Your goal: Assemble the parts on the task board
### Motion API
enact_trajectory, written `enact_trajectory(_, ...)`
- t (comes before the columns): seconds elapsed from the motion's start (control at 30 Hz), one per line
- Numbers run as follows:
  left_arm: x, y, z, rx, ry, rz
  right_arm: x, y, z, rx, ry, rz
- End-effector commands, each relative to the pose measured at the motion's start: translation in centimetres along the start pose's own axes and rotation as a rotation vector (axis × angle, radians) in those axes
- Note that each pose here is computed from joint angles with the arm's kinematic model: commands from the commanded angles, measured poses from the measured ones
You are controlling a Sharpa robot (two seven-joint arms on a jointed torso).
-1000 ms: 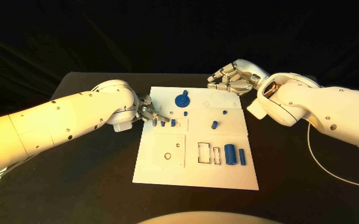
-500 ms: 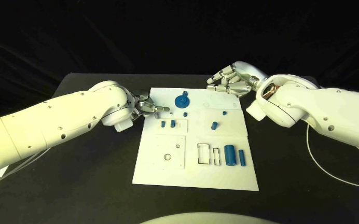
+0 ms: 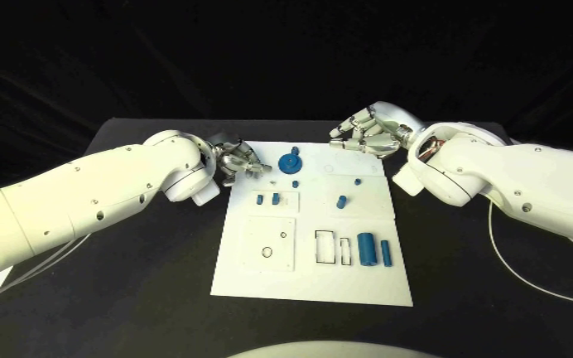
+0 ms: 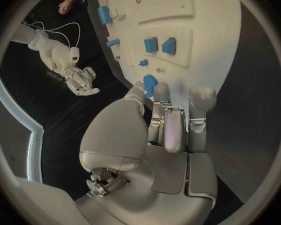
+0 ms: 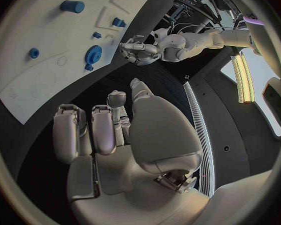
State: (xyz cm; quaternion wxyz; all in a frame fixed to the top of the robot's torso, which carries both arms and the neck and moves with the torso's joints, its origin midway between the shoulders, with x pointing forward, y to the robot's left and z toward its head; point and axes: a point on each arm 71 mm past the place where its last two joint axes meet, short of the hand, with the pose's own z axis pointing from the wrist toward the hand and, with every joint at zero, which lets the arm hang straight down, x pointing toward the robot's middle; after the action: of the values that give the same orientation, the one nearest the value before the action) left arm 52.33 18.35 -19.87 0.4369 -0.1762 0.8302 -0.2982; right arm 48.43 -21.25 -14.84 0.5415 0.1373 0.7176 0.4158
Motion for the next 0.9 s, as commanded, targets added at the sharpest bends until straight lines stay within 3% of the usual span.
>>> enact_trajectory(0.03, 0.2, -2.25, -0.02, 0.248, -0.08, 0.066, 0.2, 0.1, 0.0, -0.005, 0.012, -0.001)
enact_trajectory(0.23, 1.8, -3.85, 0.15, 0.408, -0.143, 0.218, 0.2, 0.1, 0.0, -0.007, 0.009, -0.001)
enact_trajectory(0.37, 3.09, -4.48, 0.53, 0.457, -0.165, 0.3, 0.2, 0.2, 0.1, -0.008, 0.009, 0.0)
enact_trajectory(0.53, 4.44, -4.48, 1.26, 0.389, -0.147, 0.397, 0.3, 0.2, 0.0, -0.01, 0.01, 0.0)
enact_trajectory(0.9, 6.21, -5.09, 2.13, 0.285, -0.08, 0.484, 0.5, 0.4, 0.1, -0.018, 0.018, 0.0)
